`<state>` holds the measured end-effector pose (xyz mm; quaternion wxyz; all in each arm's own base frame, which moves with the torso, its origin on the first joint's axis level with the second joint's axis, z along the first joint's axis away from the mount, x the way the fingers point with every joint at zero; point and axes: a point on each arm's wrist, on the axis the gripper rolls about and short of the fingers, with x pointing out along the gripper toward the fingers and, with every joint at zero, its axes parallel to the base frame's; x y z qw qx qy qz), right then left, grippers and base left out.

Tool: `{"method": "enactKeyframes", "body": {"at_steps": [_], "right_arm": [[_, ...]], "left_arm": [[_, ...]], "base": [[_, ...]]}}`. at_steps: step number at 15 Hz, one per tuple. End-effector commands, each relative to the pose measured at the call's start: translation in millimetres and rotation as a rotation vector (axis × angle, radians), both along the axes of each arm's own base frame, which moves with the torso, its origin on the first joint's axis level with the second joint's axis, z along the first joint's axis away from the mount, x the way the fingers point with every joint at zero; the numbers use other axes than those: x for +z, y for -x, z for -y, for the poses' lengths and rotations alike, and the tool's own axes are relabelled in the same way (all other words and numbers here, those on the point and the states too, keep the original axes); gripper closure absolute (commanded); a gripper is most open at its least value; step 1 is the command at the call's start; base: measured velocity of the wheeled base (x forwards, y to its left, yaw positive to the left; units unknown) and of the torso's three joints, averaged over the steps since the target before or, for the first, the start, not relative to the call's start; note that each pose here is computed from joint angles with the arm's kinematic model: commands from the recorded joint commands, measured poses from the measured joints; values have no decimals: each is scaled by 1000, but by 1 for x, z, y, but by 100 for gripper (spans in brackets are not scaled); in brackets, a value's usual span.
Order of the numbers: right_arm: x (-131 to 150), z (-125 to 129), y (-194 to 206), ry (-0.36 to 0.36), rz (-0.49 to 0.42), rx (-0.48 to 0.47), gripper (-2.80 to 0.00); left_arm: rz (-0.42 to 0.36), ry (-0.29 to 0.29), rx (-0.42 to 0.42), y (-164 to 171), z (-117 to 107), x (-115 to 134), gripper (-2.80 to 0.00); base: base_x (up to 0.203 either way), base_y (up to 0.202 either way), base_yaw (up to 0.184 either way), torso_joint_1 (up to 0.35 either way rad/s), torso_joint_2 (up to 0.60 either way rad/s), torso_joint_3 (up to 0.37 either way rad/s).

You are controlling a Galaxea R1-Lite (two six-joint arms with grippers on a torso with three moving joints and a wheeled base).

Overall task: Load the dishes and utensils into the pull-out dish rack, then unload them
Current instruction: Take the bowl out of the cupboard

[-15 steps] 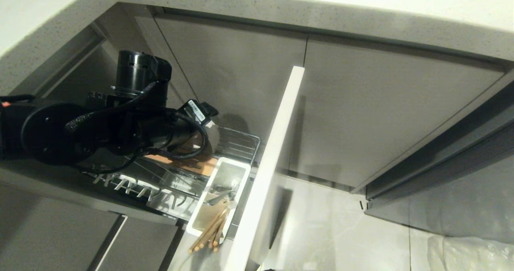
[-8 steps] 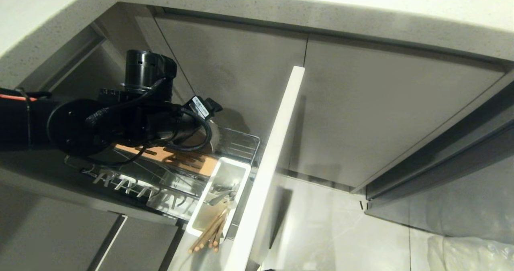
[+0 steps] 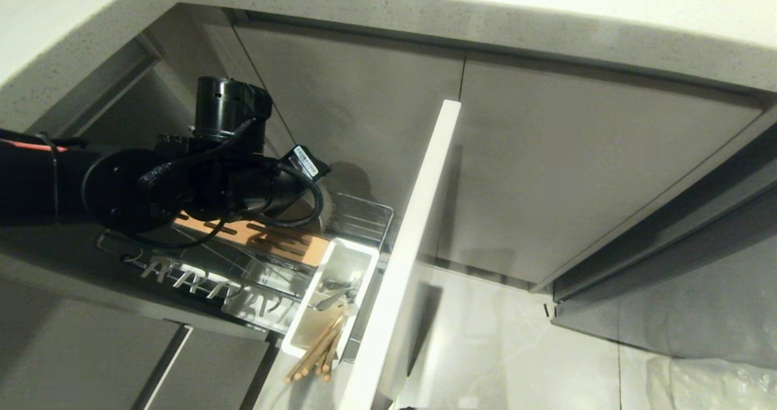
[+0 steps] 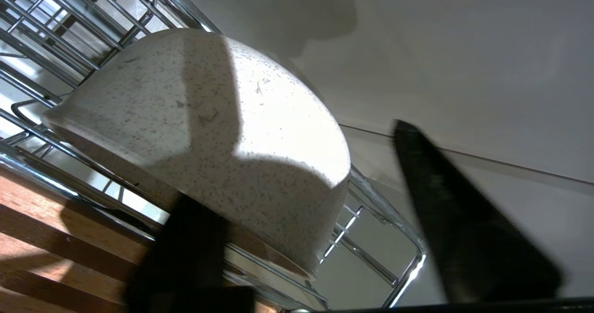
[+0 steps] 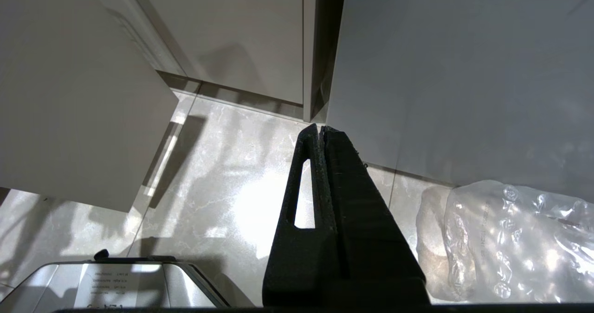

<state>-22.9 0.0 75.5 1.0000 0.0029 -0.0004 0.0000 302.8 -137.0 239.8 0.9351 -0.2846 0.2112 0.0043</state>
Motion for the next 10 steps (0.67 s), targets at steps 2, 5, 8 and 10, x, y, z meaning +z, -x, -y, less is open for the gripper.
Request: {"method": "enactKeyframes", "body": {"at_steps": [2, 5, 8, 10], "right_arm": [[0, 0, 0, 0, -1, 0, 0], [0, 0, 0, 0, -1, 0, 0], [0, 0, 0, 0, -1, -1, 0], [0, 0, 0, 0, -1, 0, 0]], "left_arm": [[4, 6, 2, 2, 0, 2, 0], [3, 6, 0, 3, 0, 2, 0], [11, 9, -6, 6, 1, 6, 0], [22, 14, -9, 10, 0, 10, 0]], "base": [[0, 0, 0, 0, 0, 0], [0, 0, 0, 0, 0, 0], [0, 0, 0, 0, 0, 0], [0, 0, 0, 0, 0, 0]]}}
